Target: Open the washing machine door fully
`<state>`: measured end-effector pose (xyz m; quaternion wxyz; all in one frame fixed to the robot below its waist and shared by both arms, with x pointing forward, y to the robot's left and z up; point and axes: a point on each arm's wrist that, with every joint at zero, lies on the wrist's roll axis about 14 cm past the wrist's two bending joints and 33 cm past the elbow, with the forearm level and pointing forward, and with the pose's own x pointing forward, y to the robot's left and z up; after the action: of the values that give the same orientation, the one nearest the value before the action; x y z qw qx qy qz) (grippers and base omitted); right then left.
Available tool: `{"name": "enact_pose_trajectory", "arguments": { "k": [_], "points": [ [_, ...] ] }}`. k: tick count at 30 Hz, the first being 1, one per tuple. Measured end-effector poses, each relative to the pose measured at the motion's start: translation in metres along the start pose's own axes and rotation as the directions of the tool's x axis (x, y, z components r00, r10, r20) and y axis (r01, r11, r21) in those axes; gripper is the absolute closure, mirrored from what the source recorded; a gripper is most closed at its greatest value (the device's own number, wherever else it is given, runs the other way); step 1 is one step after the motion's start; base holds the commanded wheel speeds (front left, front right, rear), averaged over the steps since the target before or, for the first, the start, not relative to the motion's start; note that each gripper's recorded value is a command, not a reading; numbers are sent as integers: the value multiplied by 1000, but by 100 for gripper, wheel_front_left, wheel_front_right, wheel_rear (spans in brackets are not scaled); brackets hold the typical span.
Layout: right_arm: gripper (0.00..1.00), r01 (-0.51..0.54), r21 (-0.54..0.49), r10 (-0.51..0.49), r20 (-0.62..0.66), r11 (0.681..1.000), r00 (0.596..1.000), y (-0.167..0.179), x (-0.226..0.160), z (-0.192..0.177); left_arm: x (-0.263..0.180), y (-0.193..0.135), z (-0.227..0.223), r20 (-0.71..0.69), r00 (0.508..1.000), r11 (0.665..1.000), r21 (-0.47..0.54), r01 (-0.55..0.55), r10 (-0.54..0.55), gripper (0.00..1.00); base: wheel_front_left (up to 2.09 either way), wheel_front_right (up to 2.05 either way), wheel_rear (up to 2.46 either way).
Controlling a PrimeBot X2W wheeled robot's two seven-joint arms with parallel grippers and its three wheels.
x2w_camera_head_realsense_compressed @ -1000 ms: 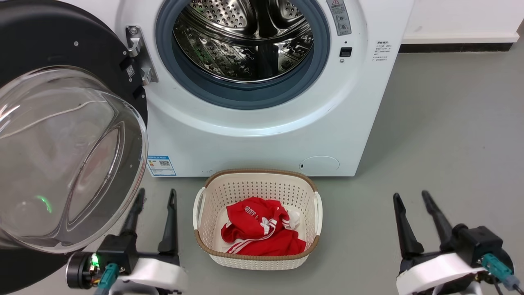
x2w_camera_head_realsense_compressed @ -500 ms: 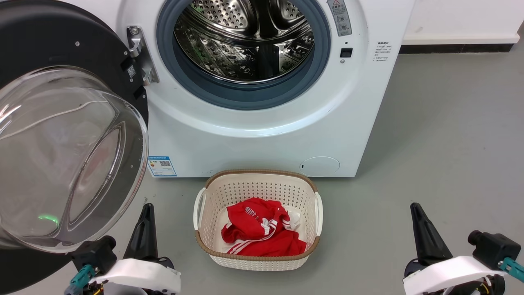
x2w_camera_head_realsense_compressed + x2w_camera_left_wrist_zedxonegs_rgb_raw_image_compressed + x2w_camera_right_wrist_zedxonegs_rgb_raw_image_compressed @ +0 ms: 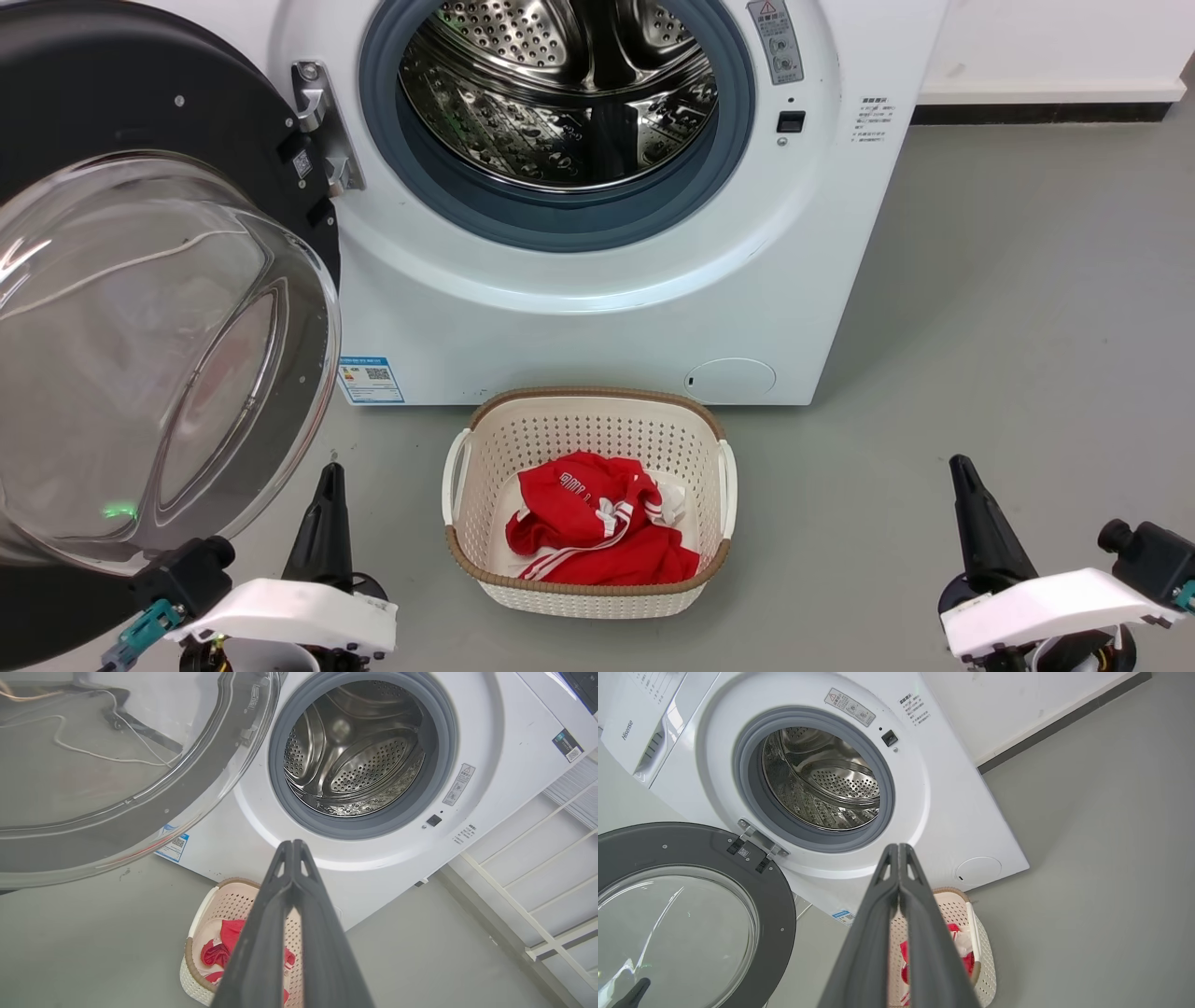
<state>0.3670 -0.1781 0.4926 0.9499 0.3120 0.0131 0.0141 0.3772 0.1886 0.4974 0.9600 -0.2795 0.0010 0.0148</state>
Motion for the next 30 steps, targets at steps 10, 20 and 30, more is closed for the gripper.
{"name": "enact_pose_trajectory", "arguments": {
  "k": [10,20,30],
  "points": [
    [100,15,139,-16,2,990,1000,-3,3,3,1,5,-2,-19,1000,989,-148,-23,20,100,0,0,0],
    [100,28,273,-29,0,962,1000,-7,6,5,3,7,0,-29,999,955,-295,-34,27,100,0,0,0],
    [100,33,381,-35,-1,924,999,-8,8,8,4,9,-1,-40,999,912,-409,-43,29,100,0,0,0]
  ]
}}
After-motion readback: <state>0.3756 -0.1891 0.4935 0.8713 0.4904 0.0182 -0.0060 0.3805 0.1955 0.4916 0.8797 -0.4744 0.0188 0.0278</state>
